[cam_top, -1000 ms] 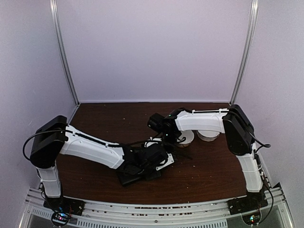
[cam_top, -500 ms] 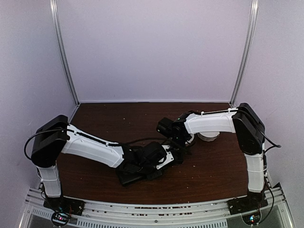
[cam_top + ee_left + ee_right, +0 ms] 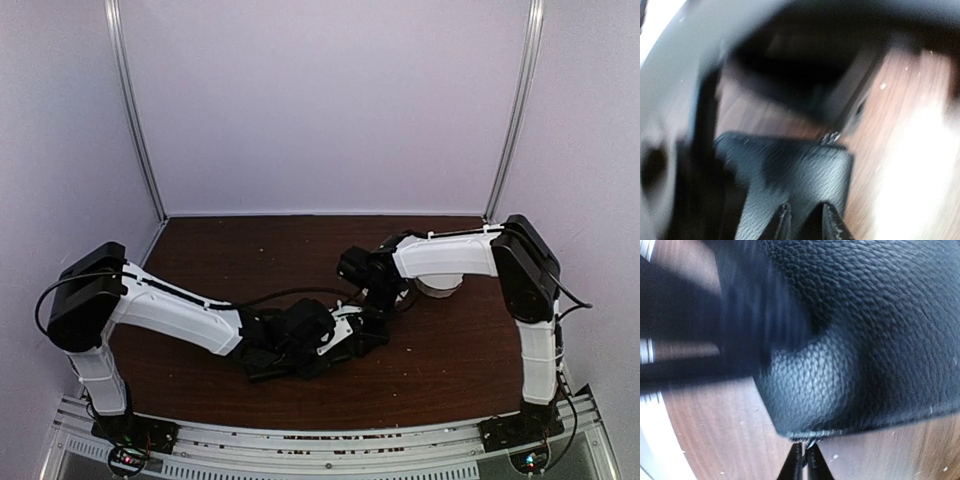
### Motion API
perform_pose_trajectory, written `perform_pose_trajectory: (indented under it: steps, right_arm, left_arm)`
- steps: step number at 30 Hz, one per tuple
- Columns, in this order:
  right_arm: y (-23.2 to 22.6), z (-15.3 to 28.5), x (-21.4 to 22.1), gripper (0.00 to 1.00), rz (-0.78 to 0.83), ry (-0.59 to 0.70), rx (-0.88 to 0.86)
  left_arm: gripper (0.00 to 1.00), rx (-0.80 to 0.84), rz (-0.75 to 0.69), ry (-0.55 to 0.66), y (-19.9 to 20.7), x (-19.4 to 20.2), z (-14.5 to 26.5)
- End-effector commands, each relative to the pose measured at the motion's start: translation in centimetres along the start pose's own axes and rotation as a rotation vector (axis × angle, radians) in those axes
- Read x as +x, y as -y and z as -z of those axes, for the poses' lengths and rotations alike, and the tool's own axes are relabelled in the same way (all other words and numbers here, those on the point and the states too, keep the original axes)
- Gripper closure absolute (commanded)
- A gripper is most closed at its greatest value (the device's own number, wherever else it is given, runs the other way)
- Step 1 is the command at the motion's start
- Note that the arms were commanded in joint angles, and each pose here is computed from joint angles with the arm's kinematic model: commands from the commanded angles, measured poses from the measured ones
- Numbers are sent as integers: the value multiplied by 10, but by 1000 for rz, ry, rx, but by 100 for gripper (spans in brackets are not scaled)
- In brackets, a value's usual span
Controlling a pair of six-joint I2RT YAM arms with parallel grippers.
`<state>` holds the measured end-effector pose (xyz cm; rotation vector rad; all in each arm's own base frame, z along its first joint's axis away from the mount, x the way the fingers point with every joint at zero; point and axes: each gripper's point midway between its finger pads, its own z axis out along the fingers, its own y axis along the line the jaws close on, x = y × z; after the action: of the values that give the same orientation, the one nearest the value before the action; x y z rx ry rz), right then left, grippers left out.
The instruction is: Sort the hair-cutting tools
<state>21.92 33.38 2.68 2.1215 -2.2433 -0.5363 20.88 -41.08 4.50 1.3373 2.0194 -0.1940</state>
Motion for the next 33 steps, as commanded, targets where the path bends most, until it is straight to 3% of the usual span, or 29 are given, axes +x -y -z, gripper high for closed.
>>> perform_pose_trajectory:
  steps: [1,8,12,15,19,22,24,26,29,30,33]
  right_arm:
    - [-39,35,18,88,-56,19,-128]
    - [-31,91,31,71,-110,143,-10]
    - [-16,139,40,71,-141,255,104]
    - [4,193,43,71,-197,395,256]
    - [36,280,59,62,-314,606,573]
    - [51,344,83,39,-429,753,839]
    - [58,383,101,3,-534,885,1023]
    - [63,391,123,0,-678,965,1104]
    - [79,382,141,0,-824,1037,1150]
    - [84,377,149,0,-880,1055,1171]
    - [90,356,152,0,-844,1018,1179]
  left_arm:
    - [68,-192,6,-71,-54,22,22]
    - [47,-362,54,-37,-98,-3,83]
    - [37,-464,106,-65,-139,-1,115]
    - [36,-512,184,-73,-179,6,143]
    - [27,-581,259,0,-224,-3,198]
    - [13,-657,314,88,-253,-12,239]
    - [3,-708,390,142,-274,-7,259]
    - [2,-777,466,182,-291,8,265]
    - [2,-969,665,207,-316,60,268]
    - [2,-942,683,222,-318,69,261]
    - [2,-877,674,253,-316,68,254]
